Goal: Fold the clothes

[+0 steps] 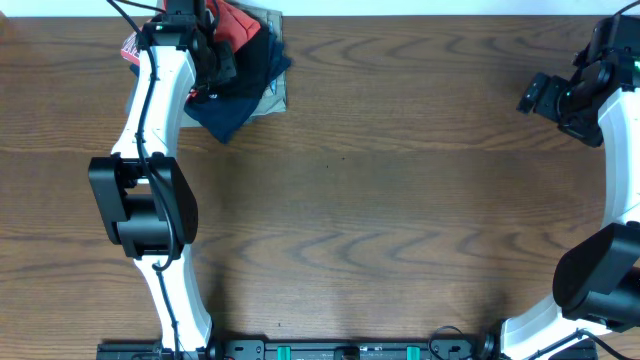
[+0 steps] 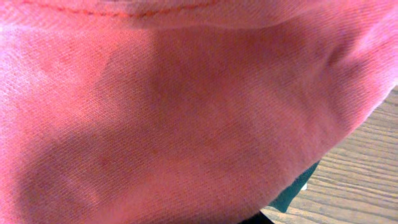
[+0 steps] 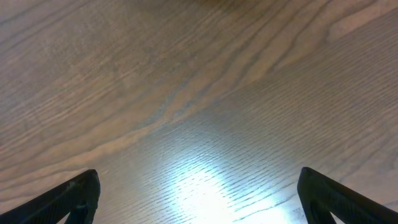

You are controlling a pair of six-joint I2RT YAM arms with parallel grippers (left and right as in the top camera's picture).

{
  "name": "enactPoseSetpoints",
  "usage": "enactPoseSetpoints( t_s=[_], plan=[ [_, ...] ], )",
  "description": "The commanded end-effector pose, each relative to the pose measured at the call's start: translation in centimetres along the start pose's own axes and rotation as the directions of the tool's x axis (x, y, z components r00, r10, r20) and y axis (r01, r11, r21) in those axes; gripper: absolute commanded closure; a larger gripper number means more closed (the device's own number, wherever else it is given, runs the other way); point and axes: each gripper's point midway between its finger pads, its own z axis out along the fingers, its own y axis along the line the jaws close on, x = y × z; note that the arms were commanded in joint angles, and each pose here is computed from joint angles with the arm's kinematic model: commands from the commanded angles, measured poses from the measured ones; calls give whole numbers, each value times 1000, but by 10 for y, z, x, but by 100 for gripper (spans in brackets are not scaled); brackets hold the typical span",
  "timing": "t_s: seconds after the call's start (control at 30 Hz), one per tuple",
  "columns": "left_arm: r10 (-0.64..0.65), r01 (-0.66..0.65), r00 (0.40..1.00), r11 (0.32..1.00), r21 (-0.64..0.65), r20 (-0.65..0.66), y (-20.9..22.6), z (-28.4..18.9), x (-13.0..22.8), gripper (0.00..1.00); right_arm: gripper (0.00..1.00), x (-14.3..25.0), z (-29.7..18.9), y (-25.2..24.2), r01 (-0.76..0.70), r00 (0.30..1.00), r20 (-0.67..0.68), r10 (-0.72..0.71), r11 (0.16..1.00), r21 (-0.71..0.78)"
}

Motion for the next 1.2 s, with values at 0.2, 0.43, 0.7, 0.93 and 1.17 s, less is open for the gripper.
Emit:
enactPoseSetpoints(
  t_s=[0.2, 0.43, 0.7, 0.93, 1.17],
  plan=[
    [110, -107, 994, 991, 81, -23, -34, -7, 11, 81, 1, -1, 0, -2, 3, 1000, 3, -4, 1000, 10],
    [216, -216, 976, 973, 85, 12, -52, -7, 10, 81, 1, -1, 0, -2, 3, 1000, 3, -4, 1000, 10],
    [239, -237, 971, 968, 79, -16, -50, -7, 17, 81, 1, -1, 0, -2, 3, 1000, 3, -4, 1000, 9],
    [344, -344, 939, 939, 26, -21, -51, -20, 22, 91, 1, -1, 0, -2, 3, 1000, 3, -4, 1000, 10],
    [169, -169, 986, 986, -6, 9, -44, -35, 14, 74, 1, -1, 0, -2, 4, 1000, 3, -4, 1000, 9]
  ],
)
